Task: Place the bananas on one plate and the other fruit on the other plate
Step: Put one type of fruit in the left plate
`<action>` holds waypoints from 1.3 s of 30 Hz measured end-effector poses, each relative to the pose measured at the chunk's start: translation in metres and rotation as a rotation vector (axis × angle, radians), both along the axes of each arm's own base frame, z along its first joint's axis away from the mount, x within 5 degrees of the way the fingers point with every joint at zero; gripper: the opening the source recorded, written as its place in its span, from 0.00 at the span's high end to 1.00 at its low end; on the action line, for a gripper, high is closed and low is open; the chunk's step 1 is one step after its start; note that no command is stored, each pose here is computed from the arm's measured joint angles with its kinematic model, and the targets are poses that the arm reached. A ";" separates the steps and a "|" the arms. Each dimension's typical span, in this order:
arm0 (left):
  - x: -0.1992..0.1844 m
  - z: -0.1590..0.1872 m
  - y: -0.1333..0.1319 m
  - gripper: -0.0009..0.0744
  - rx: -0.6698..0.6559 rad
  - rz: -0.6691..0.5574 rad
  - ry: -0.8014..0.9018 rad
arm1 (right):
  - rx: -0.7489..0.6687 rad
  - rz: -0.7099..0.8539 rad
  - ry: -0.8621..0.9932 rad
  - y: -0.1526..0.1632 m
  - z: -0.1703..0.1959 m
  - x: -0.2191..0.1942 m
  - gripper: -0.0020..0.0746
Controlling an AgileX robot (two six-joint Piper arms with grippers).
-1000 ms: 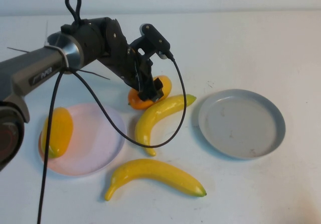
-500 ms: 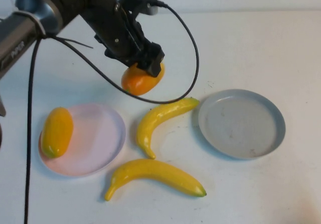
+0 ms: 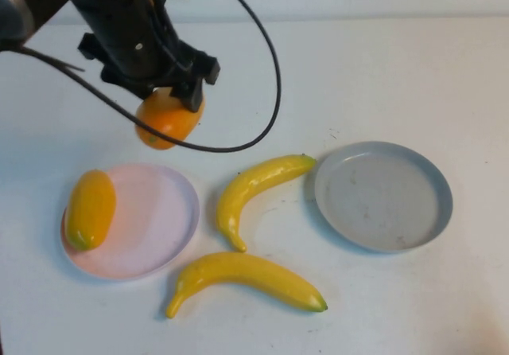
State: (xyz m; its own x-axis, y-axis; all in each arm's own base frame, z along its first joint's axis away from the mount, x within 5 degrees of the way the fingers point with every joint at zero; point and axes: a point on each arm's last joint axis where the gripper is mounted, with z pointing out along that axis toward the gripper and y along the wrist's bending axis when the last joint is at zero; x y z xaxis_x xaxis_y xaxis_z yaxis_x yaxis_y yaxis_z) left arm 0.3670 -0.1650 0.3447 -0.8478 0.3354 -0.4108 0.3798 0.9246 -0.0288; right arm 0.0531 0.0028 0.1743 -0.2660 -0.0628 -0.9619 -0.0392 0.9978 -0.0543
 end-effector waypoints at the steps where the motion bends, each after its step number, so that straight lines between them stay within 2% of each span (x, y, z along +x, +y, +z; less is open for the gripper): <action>1: -0.007 -0.001 0.006 0.37 0.024 0.017 0.004 | 0.000 0.000 0.000 0.000 0.000 0.000 1.00; 4: -0.024 -0.010 0.017 0.37 0.074 0.045 0.045 | 0.000 0.000 0.000 0.000 0.000 0.000 1.00; 9: -0.034 -0.052 0.022 0.37 0.139 0.066 0.180 | 0.000 0.000 0.000 0.000 0.000 0.000 1.00; 20: -0.018 -0.104 0.021 0.37 0.253 0.062 0.260 | 0.000 0.000 0.000 0.000 0.000 0.000 1.00; 22: -0.016 -0.110 0.021 0.32 0.261 0.060 0.273 | 0.000 0.000 0.000 0.000 0.000 0.000 1.00; 27: -0.014 -0.115 0.020 0.12 0.265 0.059 0.282 | 0.000 0.000 0.000 0.000 0.000 0.000 1.00; 32: -0.013 -0.101 0.017 0.10 0.224 0.062 0.259 | 0.000 0.000 0.000 0.000 0.000 0.000 1.00; 34: -0.013 -0.088 0.015 0.12 0.193 0.060 0.229 | 0.000 0.000 0.000 0.000 0.000 0.000 1.00; 36: -0.017 -0.075 0.015 0.20 0.172 0.058 0.199 | 0.000 0.000 0.000 0.000 0.000 0.000 1.00; 39: -0.027 -0.051 0.018 0.43 0.145 0.050 0.146 | 0.000 0.000 0.000 0.000 0.000 0.000 1.00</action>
State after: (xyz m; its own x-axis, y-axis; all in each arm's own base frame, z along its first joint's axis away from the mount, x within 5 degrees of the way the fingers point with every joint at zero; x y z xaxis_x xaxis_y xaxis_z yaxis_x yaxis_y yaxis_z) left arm 0.3403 -0.1474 0.2938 -0.9120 0.3377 -0.2328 0.3346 0.9408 0.0541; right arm 0.0531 0.0028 0.1743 -0.2660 -0.0628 -0.9619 -0.0392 0.9978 -0.0543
